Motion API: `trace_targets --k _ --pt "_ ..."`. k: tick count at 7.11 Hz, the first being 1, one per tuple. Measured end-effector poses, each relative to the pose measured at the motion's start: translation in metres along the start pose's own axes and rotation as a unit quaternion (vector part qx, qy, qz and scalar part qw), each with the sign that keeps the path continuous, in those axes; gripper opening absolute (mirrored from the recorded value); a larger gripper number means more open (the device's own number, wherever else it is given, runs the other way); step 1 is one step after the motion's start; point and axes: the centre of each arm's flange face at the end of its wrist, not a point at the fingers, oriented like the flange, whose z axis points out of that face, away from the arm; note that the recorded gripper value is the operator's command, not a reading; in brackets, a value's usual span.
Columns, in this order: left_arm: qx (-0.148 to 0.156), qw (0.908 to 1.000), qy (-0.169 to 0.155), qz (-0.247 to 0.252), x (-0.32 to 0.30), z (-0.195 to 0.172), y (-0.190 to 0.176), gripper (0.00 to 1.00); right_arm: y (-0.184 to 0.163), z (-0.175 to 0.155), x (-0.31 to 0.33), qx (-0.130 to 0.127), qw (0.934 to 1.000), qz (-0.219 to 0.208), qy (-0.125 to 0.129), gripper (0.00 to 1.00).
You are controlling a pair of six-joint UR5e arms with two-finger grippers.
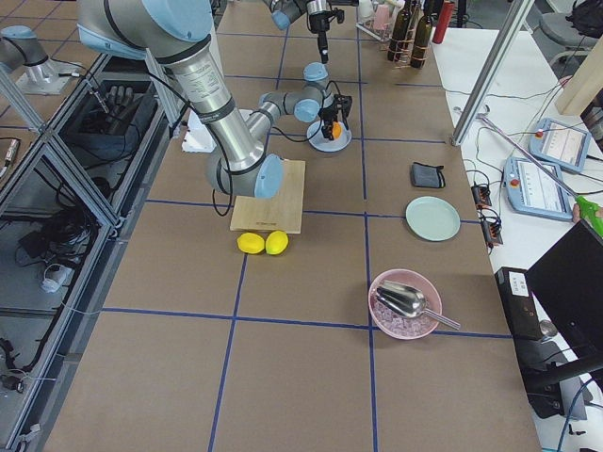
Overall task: Pick orange to plate
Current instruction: 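Carry the orange with the right gripper onto the light blue plate, then open the right gripper and withdraw both arms away from the plate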
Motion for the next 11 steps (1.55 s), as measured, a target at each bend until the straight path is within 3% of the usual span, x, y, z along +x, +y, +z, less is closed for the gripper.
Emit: trace_targets --k 2,3,4,8,9,11 --pt "0.0 1.0 0.001 0.0 0.001 0.0 0.0 1.0 0.001 0.001 0.001 -0.001 1.0 -0.002 0.003 0.54" --pt "0.0 1.0 0.001 0.0 0.001 0.0 0.0 1.0 0.001 0.002 0.002 -0.001 1.0 -0.003 0.005 0.59" --pt "0.001 1.0 0.0 0.0 0.001 0.0 0.0 1.0 0.002 0.004 0.004 -0.002 1.0 -0.004 0.008 1.0" --pt "0.001 1.0 -0.001 0.0 -0.001 0.001 0.0 1.0 0.003 0.0 0.003 -0.004 0.9999 -0.004 0.011 1.0" --pt "0.001 1.0 -0.002 -0.001 -0.002 0.0 -0.001 1.0 0.001 -0.014 0.006 -0.005 1.0 -0.003 0.005 1.0" --pt "0.001 1.0 -0.006 -0.002 -0.008 -0.004 -0.005 1.0 -0.027 -0.094 0.047 -0.021 0.9995 0.014 -0.017 1.0"
